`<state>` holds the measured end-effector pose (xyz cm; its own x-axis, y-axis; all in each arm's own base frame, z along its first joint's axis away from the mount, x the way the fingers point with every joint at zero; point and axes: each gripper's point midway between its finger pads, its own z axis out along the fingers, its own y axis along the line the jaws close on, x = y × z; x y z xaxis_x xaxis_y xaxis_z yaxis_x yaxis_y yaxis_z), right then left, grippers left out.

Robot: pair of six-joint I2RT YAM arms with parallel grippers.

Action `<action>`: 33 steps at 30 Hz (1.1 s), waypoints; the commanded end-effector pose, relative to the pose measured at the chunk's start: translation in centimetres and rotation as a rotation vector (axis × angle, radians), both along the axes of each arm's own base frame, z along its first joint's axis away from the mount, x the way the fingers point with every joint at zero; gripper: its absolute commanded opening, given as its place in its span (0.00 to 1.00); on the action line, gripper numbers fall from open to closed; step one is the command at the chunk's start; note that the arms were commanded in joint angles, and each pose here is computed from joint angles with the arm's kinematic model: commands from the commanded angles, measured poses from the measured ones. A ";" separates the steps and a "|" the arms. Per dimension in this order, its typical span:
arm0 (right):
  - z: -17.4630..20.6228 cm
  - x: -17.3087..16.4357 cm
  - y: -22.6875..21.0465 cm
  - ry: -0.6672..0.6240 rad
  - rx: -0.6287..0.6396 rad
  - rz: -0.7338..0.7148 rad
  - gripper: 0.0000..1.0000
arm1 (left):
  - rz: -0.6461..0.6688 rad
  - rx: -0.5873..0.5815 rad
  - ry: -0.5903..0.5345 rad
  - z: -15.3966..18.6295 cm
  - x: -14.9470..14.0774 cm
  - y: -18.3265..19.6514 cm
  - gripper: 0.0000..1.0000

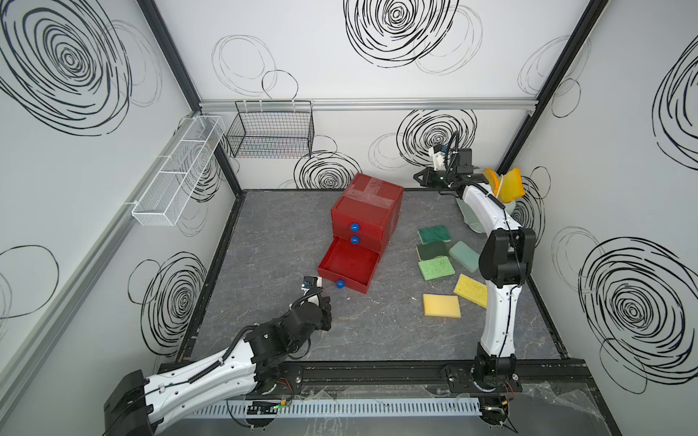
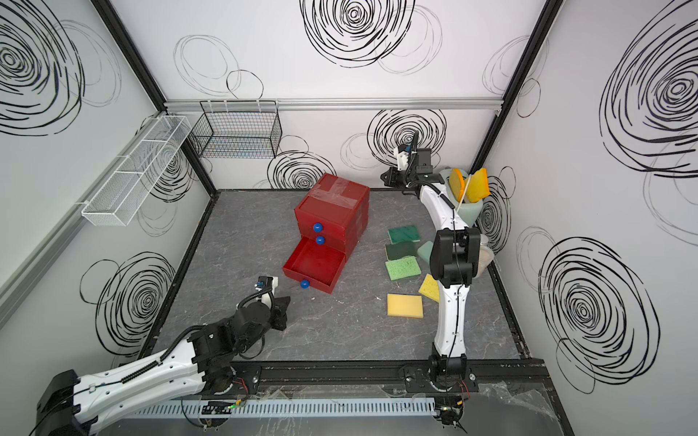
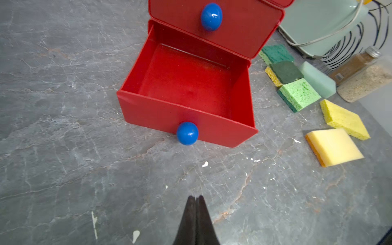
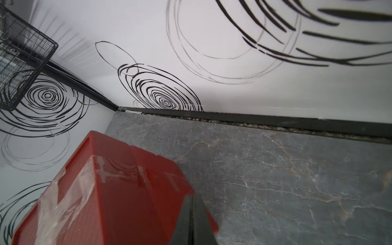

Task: Take the sponge out of the drawer
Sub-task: Place the sponge at the center of the board, then close the drawer in the storage box.

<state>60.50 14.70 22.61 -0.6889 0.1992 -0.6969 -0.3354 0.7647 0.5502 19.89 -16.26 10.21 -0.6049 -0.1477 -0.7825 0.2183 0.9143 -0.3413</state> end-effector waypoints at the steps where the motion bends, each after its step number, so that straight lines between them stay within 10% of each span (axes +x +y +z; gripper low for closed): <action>1: 1.4 1.0 0.7 -0.036 0.099 0.048 0.00 | 0.072 -0.042 0.045 -1.6 -0.2 0.7 0.00; 33: -11.0 0.5 5.6 0.152 0.332 0.288 0.00 | 0.057 -0.135 -0.111 -1.6 9.8 -5.3 0.00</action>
